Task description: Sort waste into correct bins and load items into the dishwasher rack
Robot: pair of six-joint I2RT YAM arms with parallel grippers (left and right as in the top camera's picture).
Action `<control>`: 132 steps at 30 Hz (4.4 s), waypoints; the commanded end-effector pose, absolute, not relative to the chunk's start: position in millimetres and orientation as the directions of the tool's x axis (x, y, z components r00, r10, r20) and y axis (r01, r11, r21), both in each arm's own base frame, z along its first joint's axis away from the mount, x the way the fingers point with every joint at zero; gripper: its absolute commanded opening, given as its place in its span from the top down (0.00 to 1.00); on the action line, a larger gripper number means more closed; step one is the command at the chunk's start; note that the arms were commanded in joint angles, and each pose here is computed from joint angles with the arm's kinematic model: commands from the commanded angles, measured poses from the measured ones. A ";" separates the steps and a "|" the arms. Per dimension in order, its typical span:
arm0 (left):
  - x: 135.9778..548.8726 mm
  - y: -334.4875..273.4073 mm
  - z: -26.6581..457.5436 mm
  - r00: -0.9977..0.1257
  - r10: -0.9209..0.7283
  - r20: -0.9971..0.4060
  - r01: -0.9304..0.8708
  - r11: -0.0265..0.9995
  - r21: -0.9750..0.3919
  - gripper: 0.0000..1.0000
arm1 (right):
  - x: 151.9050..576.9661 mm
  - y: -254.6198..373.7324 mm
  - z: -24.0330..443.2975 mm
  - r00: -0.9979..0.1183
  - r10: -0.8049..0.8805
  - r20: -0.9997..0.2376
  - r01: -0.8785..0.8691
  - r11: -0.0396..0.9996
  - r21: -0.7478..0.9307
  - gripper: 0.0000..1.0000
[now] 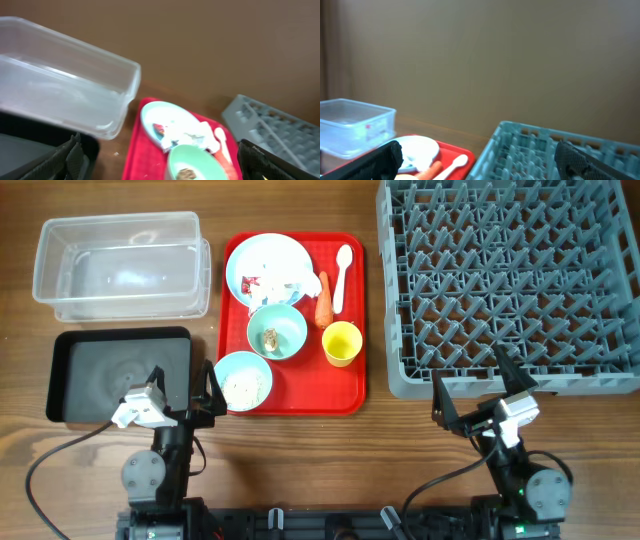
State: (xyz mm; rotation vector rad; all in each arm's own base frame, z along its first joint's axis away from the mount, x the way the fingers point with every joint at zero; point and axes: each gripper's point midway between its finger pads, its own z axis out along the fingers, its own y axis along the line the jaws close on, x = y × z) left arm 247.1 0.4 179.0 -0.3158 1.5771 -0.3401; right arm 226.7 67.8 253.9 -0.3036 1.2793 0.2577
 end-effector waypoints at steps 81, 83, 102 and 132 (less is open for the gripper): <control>515.1 139.5 177.0 -0.661 -0.520 -0.542 -0.452 0.851 -0.266 0.00 | 351.6 119.9 252.1 -0.715 -0.058 -0.697 -0.436 0.816 0.380 0.00; 514.2 135.7 193.2 -0.647 -0.511 -0.566 -0.436 0.857 -0.275 0.00 | 351.3 119.9 251.8 -0.716 -0.058 -0.695 -0.436 0.816 0.381 0.00; 538.6 -125.1 90.2 -0.865 0.079 -0.495 0.170 0.976 -0.140 0.02 | 351.3 118.7 250.6 -0.719 -0.058 -0.692 -0.430 0.820 0.377 0.00; 540.0 -47.1 240.0 -0.712 -0.188 -0.676 -0.046 0.974 -0.223 0.96 | 345.0 113.8 240.9 -0.754 -0.061 -0.654 -0.394 0.838 0.376 0.00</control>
